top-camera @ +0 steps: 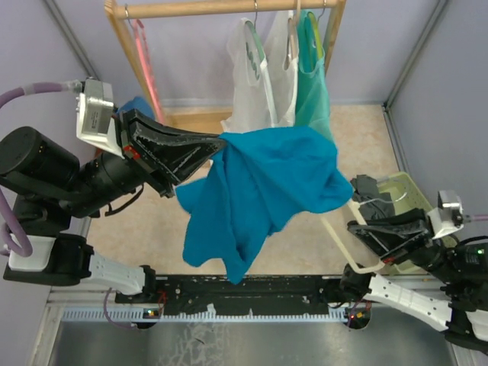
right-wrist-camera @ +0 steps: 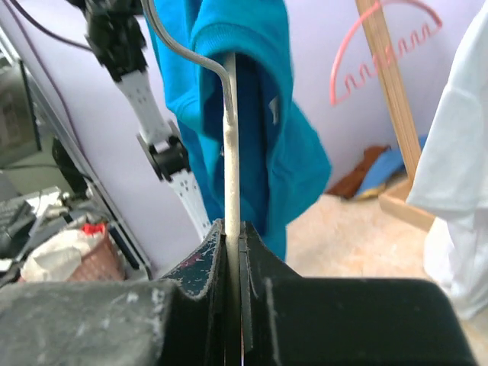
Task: Place the t-shirt on the hanger
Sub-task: Pick up the T-shirt from the hanger.
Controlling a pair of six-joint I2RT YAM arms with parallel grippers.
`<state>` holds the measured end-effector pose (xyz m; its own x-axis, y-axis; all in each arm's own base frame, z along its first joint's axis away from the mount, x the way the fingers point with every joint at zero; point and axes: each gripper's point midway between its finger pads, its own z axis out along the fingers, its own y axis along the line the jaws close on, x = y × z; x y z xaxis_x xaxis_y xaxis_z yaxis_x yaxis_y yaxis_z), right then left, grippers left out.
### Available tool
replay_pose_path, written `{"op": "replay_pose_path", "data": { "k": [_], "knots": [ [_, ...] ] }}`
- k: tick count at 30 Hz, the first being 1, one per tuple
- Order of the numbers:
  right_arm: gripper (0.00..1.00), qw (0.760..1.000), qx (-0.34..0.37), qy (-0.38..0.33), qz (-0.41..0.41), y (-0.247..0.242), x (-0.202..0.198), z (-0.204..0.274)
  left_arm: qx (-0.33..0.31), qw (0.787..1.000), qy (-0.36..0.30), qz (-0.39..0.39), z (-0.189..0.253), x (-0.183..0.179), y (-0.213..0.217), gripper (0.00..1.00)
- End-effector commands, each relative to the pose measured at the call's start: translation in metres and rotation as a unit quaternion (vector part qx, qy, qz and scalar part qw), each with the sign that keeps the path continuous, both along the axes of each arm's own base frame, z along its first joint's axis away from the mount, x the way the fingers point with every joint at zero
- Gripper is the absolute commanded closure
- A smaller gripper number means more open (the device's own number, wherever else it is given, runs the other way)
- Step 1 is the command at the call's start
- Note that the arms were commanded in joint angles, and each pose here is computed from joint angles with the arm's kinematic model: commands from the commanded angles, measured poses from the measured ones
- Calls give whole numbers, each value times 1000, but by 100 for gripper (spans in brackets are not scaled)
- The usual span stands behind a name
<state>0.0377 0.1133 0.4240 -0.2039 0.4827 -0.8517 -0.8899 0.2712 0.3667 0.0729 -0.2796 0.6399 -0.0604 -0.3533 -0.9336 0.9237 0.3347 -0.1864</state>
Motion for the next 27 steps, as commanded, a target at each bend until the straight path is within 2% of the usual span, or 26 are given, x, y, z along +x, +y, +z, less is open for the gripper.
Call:
{"op": "replay_pose_path", "data": {
  "k": [1,10,15,19,24,27],
  "knots": [
    [100,1000,19,-6,0,19,9,8,-24,1000,3,12,11,3,13,100],
    [100,999,-20,-13,36,59,13,4,-15,1000,14,13,4,3,17,100],
    [100,999,24,-22,-3,30,15,18,-5,999,33,39,-5,12,26,100],
    [100,999,33,-25,-9,26,15,20,21,992,69,104,-28,33,34,92],
    [100,997,59,-31,-24,12,15,28,66,965,120,221,-66,64,58,84],
    [100,997,60,-32,-27,11,15,29,79,952,130,264,-77,73,68,71]
  ]
}}
